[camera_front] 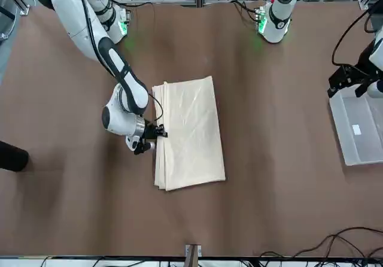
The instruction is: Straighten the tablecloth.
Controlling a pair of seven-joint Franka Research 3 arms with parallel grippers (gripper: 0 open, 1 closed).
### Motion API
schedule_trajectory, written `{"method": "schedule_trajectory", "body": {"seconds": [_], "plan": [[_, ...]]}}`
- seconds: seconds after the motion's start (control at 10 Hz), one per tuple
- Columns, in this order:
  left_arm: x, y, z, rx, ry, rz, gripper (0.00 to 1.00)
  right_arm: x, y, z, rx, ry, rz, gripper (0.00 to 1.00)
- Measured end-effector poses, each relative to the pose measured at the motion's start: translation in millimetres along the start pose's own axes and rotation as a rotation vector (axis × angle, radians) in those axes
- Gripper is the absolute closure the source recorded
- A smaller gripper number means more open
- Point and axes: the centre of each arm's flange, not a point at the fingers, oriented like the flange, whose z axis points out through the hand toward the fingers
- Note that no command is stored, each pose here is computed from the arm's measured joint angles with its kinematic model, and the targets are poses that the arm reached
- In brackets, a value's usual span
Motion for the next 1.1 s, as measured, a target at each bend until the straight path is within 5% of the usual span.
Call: {"method": "schedule_trajectory", "body": {"seconds": [0.7, 1.1], "plan": [[0.3, 0.1, 0.7, 0.0, -0.001, 0.0, 0.0, 6.3, 65.0, -36.3, -0.005, 0.034, -0.026, 0.97], [0.5, 0.7, 1.3, 0.0, -0.002, 0.002, 0.0, -7.2, 181.7, -146.3, 0.167, 0.023, -0.041, 0.97]]}}
